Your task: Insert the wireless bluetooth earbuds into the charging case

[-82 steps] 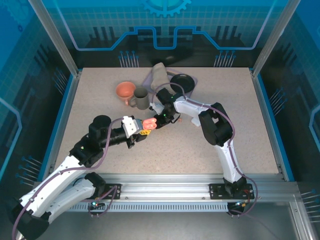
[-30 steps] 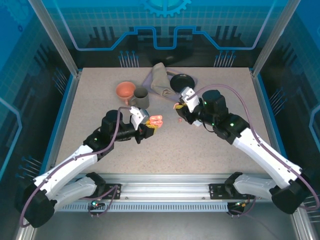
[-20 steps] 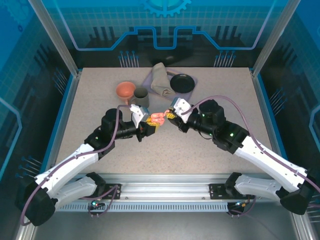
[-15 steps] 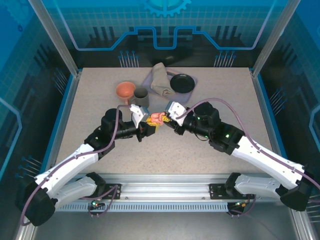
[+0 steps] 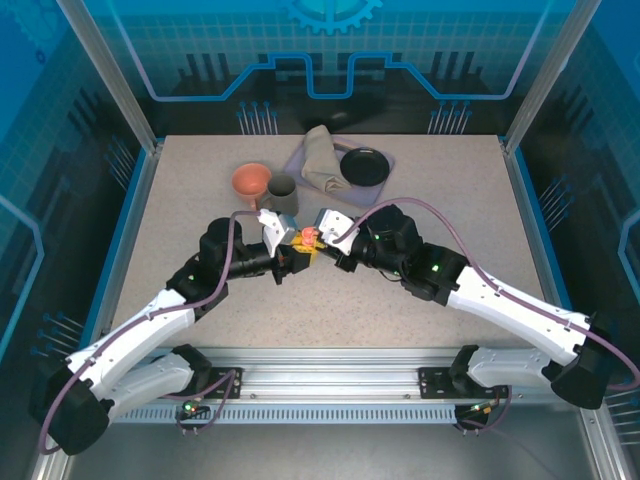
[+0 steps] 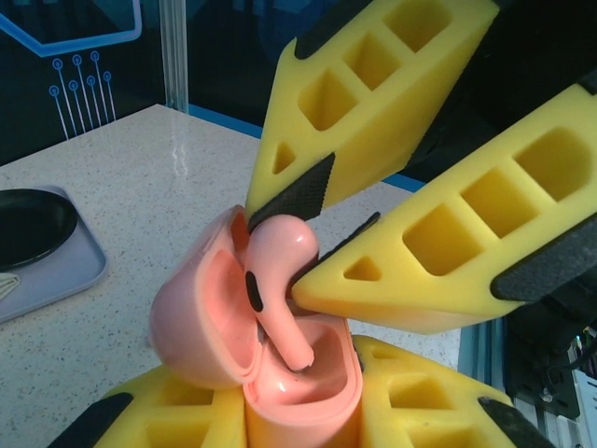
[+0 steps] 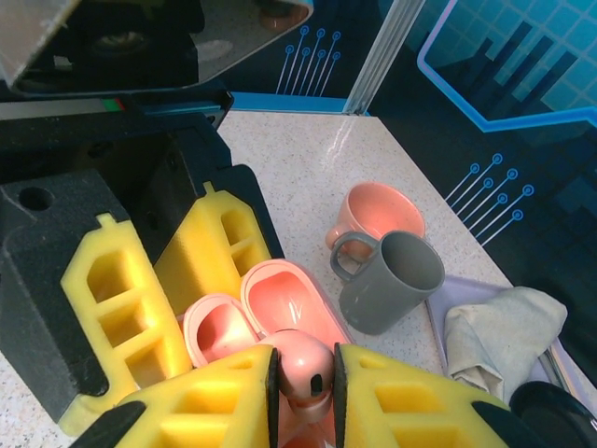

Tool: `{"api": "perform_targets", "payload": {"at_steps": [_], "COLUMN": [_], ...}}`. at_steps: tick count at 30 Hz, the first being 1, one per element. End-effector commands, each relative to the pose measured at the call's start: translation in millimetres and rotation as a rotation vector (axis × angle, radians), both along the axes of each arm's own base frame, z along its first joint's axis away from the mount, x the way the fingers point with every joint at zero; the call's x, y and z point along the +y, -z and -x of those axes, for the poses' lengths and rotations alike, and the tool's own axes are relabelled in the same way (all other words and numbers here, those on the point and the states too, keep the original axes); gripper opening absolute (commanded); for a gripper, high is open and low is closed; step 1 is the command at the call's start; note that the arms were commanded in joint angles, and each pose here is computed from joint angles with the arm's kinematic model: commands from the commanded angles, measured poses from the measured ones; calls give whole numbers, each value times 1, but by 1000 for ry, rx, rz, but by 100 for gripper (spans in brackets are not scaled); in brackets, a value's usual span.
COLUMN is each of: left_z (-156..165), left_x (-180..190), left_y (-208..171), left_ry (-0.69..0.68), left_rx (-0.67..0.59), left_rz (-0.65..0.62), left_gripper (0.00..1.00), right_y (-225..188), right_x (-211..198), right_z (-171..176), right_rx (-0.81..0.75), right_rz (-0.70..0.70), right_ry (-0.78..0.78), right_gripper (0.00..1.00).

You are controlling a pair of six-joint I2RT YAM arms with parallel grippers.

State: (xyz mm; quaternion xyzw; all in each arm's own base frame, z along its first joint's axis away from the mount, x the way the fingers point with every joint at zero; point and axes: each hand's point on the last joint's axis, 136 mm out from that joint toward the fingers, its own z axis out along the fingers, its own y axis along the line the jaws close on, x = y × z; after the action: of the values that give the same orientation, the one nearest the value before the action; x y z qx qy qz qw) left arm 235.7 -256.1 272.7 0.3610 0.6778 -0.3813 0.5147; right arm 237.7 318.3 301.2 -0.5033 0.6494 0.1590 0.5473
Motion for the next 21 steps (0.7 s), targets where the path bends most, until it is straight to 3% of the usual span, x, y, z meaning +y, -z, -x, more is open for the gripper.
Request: {"api": "perform_targets", "payload": {"at_steps": [1,21], "left_z": [8,8], "left_x": [-3,-2], "left_y": [-18,-17], "left_ry": [37,33], "left_rx": [-70,-75], "left_rz": [27,25], "left_gripper": [0,0], "right_y": [-14,-21], "right_x": [10,14], "right_z": [3,7], "right_rx": [-32,-5], "right_rz": [-17,-81], "right_ry": [-20,-49], "right_gripper": [23,23]}}
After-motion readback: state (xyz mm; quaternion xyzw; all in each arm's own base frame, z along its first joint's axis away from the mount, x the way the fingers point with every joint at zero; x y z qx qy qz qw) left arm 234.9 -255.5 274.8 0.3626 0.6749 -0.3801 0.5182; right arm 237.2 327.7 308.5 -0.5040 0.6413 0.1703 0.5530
